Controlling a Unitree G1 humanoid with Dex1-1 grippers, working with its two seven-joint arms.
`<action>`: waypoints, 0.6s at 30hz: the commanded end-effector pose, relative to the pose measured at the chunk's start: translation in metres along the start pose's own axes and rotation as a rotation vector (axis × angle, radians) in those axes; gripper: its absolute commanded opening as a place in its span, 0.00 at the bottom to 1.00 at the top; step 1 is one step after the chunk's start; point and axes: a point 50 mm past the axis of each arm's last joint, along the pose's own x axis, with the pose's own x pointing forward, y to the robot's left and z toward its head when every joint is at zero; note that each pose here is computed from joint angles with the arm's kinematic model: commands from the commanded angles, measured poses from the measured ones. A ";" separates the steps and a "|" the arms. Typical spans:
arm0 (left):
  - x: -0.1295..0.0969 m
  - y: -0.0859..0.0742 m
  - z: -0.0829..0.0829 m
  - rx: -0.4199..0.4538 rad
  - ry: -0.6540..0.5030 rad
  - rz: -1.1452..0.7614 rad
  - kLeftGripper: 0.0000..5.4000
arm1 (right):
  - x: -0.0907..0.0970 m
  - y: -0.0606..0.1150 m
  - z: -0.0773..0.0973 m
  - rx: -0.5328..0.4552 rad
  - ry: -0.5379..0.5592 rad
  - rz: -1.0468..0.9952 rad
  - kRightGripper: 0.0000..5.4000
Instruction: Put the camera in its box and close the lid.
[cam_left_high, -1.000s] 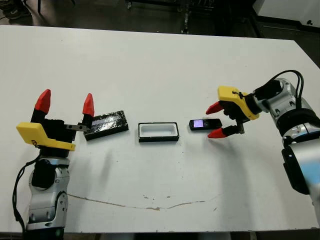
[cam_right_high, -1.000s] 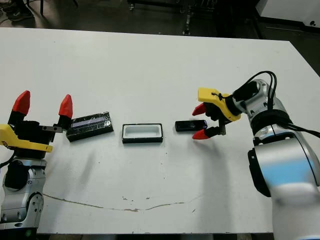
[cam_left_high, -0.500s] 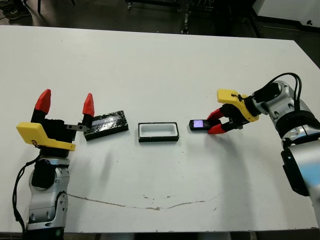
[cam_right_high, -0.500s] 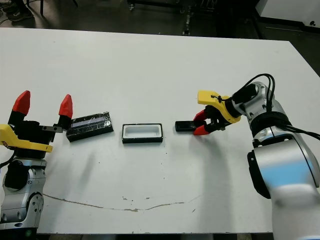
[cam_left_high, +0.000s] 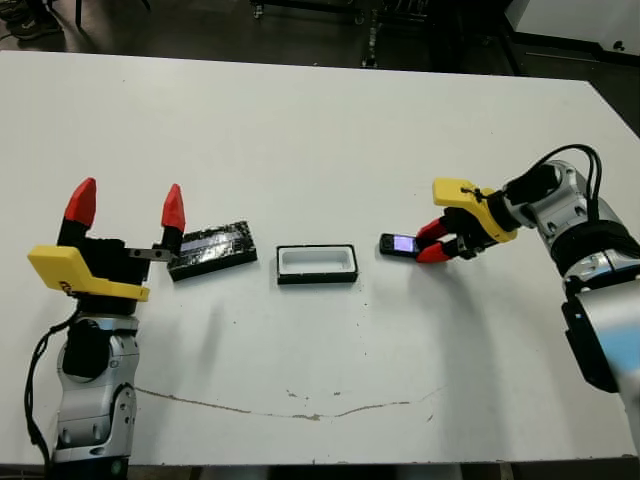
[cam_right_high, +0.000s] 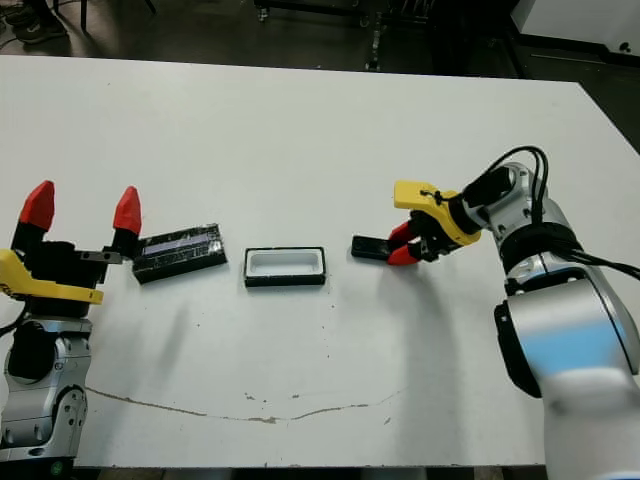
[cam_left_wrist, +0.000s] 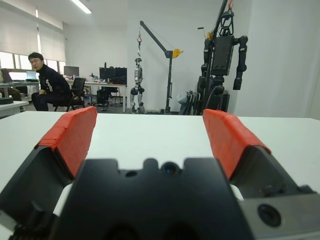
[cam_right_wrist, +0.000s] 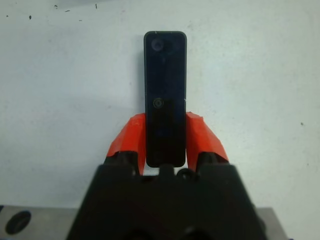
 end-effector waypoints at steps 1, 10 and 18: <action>-0.002 0.002 -0.001 0.006 0.016 0.015 1.00 | -0.008 -0.002 -0.003 0.013 -0.036 -0.044 0.31; -0.003 0.002 -0.003 0.014 0.018 0.007 1.00 | -0.035 -0.017 0.017 0.137 -0.210 -0.125 0.31; -0.004 0.001 -0.003 0.000 0.021 0.013 1.00 | -0.034 -0.021 0.042 0.106 -0.279 -0.083 0.31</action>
